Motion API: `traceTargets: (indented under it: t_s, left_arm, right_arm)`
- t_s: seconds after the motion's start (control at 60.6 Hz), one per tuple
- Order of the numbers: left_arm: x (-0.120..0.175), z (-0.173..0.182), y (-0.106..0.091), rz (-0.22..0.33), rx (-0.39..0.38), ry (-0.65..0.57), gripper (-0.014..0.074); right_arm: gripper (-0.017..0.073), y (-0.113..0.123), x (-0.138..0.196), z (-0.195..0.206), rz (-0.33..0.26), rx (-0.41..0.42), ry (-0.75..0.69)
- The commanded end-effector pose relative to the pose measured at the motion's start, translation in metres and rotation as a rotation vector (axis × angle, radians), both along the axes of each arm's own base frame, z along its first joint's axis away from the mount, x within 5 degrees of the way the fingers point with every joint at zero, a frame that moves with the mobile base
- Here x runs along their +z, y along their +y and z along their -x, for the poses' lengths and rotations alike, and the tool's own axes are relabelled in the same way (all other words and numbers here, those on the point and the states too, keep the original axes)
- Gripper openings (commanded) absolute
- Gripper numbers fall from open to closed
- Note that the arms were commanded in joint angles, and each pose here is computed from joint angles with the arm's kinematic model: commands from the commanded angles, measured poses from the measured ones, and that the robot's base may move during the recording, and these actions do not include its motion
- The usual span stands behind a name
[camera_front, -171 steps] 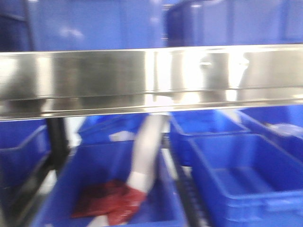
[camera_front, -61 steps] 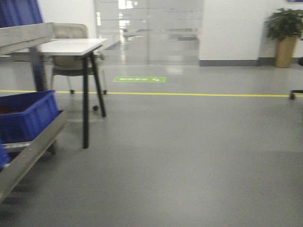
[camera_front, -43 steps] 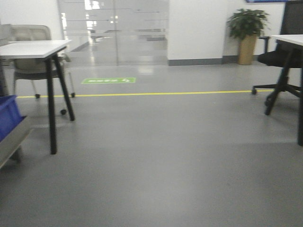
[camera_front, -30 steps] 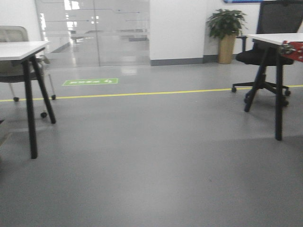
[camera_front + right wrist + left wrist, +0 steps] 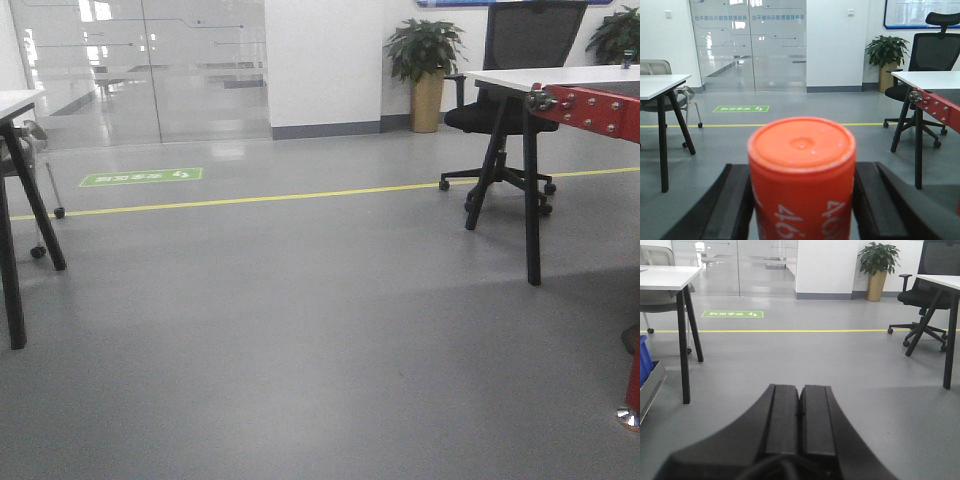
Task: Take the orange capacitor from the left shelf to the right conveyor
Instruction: 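Drive the base away from the shelf holding the capacitor in the right gripper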
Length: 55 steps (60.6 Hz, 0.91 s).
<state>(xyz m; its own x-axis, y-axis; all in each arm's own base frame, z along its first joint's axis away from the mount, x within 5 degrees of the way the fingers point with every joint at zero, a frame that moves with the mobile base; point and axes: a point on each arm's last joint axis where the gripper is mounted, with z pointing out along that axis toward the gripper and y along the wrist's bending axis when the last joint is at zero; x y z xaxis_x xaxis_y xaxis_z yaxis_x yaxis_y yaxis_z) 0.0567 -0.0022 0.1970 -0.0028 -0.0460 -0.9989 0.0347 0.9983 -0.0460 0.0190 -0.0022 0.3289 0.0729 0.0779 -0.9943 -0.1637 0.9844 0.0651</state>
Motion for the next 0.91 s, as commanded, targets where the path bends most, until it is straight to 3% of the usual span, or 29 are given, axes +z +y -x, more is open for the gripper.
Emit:
traceTargets:
  t_s: [0.0, 0.891]
  left_arm:
    - [0.0102, 0.0015, 0.0005, 0.007, 0.004, -0.102, -0.0127]
    - [0.0102, 0.0015, 0.0005, 0.007, 0.004, -0.102, -0.0127]
  right_arm:
    - [0.0066, 0.0005, 0.0162, 0.0025, -0.008, 0.006, -0.105]
    - [0.0066, 0.0005, 0.0162, 0.0025, -0.008, 0.006, -0.105]
